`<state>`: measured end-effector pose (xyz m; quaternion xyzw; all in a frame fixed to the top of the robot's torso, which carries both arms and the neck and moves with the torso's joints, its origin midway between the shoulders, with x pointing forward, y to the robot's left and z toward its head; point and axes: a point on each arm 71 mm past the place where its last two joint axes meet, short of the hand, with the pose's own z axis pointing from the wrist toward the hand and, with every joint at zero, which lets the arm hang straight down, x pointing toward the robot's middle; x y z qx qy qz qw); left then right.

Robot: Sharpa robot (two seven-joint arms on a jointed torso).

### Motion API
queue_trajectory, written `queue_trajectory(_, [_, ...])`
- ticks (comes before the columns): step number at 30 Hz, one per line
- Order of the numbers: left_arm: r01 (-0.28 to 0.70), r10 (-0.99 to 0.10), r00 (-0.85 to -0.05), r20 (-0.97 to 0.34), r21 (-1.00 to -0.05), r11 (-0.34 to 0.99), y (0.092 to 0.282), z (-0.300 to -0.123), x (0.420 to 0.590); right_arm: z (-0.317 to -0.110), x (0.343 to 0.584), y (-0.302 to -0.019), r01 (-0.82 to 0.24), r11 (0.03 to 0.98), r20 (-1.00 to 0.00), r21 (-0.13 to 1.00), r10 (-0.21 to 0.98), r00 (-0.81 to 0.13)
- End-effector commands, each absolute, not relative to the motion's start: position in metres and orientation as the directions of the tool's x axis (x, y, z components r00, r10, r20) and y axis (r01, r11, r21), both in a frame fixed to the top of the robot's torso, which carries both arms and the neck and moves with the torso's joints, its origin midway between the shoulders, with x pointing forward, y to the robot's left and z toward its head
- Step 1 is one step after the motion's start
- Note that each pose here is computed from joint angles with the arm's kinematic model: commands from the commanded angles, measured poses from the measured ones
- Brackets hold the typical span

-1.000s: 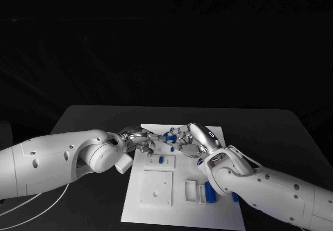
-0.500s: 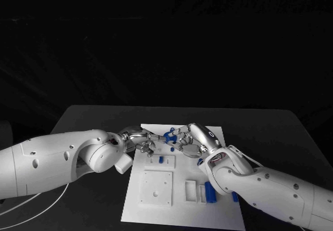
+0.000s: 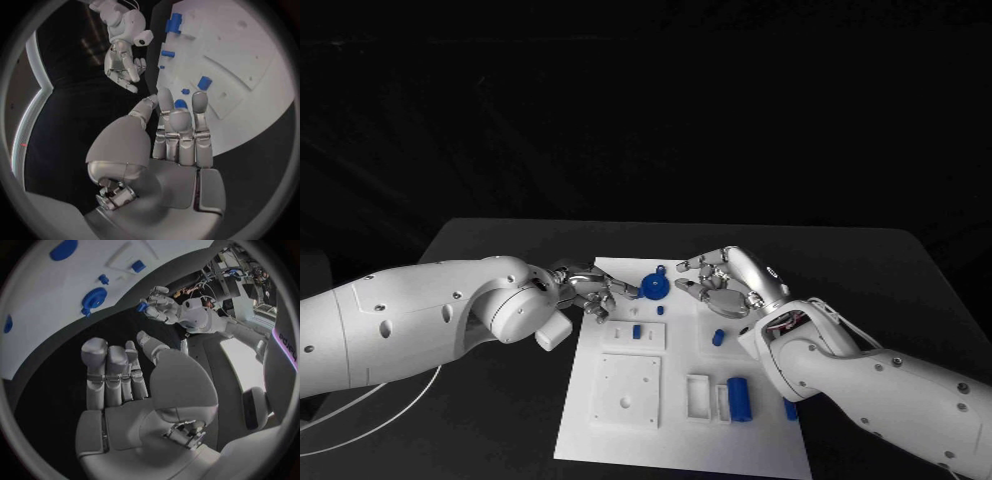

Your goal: Assemble the parts on the task board

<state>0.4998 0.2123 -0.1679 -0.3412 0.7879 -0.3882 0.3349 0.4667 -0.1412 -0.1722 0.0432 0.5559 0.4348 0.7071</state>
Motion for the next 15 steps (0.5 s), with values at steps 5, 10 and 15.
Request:
queue_trajectory(5, [-0.282, -0.705, -0.539, -0.461, -0.69, 0.667, 0.216, -0.16, 0.507, -0.158, 0.469, -0.168, -0.535, 0.594, -0.694, 0.601, 0.72, 0.019])
queue_trajectory(10, [-0.259, -0.654, -0.534, -0.536, -0.633, 0.73, 0.215, -0.156, 0.512, -0.15, 0.473, -0.184, -0.503, 0.597, -0.676, 0.625, 0.736, 0.035])
queue_trajectory(15, [-0.237, -0.602, -0.526, -0.601, -0.576, 0.782, 0.213, -0.154, 0.515, -0.143, 0.479, -0.197, -0.474, 0.602, -0.662, 0.643, 0.748, 0.05])
